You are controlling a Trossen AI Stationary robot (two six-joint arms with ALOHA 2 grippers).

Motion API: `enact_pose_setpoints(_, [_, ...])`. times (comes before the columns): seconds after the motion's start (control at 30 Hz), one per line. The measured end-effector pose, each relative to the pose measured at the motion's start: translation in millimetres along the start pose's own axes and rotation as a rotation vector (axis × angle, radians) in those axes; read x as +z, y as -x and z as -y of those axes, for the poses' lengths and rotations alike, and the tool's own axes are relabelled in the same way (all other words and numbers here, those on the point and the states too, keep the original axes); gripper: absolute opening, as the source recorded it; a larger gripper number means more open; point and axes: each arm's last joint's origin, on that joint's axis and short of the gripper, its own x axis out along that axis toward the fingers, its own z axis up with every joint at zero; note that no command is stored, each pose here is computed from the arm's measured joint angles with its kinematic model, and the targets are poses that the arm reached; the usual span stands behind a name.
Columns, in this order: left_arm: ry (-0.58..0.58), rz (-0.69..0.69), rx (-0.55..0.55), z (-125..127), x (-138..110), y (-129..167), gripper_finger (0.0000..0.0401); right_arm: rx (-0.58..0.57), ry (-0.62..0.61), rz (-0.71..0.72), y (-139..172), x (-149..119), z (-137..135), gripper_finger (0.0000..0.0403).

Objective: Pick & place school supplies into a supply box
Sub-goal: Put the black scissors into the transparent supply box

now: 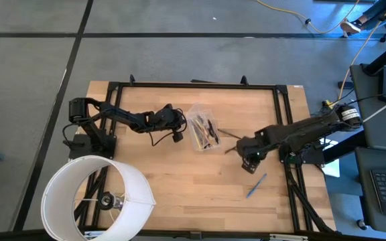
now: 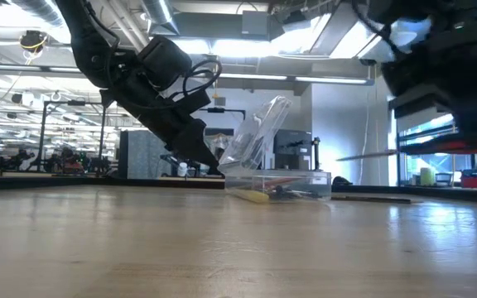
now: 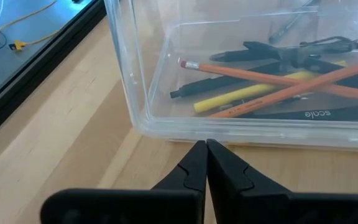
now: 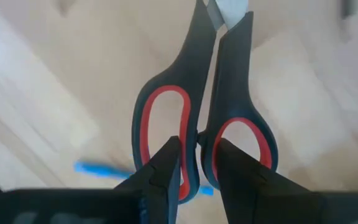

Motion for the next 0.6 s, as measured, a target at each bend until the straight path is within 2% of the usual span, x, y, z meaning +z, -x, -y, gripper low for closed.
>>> enact_pose_setpoints(0.1, [0.0, 0.0, 0.0, 0, 0, 0, 0.0003, 0.011, -0.089, 0.024, 4, 11, 10, 0.009])
enact_pose_setpoints(0.17, [0.0, 0.0, 0.0, 0, 0, 0, 0.0002, 0.011, -0.107, 0.029, 4, 17, 16, 0.009])
enact_pose_setpoints(0.47, [0.0, 0.001, 0.0, 0, 0, 0, 0.0005, 0.103, -0.034, 0.173, 6, 49, 25, 0.009])
enact_pose_setpoints(0.6, [-0.007, 0.001, 0.0, 0, 0, 0, 0.0002, 0.118, -0.026, 0.195, 4, 61, 29, 0.009])
